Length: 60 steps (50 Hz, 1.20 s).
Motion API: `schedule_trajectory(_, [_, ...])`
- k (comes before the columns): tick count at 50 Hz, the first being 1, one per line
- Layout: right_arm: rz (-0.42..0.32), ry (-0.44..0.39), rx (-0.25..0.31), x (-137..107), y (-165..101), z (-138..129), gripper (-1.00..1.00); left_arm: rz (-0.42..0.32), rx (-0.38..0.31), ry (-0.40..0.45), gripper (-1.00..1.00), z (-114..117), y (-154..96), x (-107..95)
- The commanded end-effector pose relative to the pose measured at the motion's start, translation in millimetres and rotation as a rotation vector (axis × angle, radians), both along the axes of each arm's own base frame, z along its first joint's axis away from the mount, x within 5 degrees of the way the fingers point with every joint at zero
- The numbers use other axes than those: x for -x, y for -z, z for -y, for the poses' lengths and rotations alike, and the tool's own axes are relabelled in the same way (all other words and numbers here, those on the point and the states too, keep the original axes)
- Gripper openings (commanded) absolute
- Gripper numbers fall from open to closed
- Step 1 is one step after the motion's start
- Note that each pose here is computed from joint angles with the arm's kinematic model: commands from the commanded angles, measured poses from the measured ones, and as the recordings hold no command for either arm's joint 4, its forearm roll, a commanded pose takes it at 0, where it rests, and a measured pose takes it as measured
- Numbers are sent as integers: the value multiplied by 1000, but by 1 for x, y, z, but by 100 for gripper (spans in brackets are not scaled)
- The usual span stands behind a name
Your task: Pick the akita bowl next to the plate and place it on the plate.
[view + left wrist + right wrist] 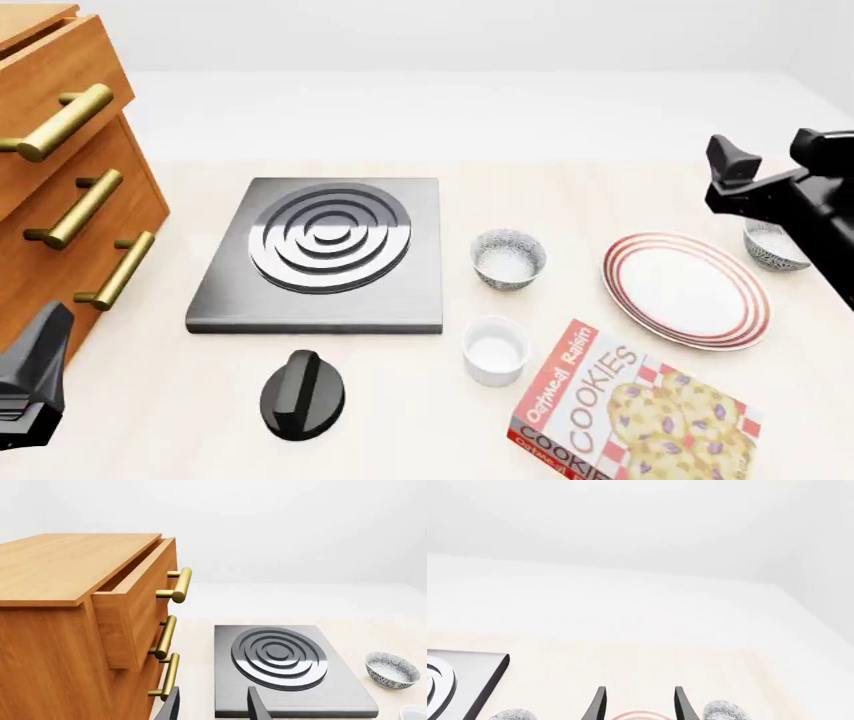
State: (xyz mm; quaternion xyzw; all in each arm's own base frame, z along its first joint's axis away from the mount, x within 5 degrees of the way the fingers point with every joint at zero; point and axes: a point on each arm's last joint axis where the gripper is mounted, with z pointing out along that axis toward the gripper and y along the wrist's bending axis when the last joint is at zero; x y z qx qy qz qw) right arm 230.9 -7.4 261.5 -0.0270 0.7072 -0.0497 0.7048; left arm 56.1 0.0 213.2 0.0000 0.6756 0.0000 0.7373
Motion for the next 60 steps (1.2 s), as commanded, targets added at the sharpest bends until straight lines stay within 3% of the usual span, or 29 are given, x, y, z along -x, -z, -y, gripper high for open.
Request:
schedule_trajectory(1, [-26,27,-8,-12,2,7,100,0,0,0,100,0,0,0])
schedule_trajectory(60, [-79,175,-86,-43,4,49,100,0,0,0,100,0,0,0])
